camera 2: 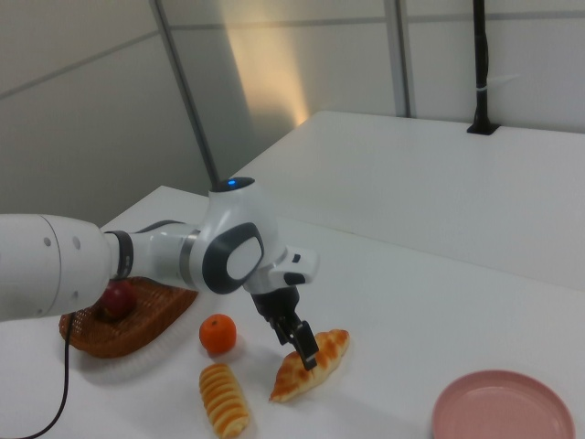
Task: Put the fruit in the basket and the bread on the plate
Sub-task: 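Move the gripper to the braided bread and grasp it, then carry the braided bread onto the pink plate and open the gripper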
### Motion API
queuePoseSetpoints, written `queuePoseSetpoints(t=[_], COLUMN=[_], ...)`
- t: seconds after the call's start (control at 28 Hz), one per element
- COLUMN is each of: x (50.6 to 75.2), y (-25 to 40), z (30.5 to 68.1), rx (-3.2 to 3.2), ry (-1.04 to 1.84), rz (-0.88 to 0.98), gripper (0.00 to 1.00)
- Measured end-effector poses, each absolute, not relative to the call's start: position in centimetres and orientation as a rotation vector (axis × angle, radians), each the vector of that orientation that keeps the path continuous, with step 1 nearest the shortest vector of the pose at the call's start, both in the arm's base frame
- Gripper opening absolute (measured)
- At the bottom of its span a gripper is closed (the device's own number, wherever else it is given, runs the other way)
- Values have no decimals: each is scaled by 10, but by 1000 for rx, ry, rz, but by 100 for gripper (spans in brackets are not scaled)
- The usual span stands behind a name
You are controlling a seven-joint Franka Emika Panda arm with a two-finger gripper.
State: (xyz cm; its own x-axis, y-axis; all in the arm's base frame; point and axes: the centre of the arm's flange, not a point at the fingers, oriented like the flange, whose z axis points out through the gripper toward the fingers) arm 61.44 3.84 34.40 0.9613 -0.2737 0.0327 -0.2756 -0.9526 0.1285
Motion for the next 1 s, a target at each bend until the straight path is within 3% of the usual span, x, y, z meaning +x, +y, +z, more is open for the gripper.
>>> queuePoseSetpoints(t=[0.57, 0.96, 1.0], x=[612, 618, 621], y=[29, 24, 18], z=[302, 302, 307], rx=[2973, 2970, 2969], ry=[-430, -478, -506], rz=[-42, -19, -4], gripper=[98, 60, 52])
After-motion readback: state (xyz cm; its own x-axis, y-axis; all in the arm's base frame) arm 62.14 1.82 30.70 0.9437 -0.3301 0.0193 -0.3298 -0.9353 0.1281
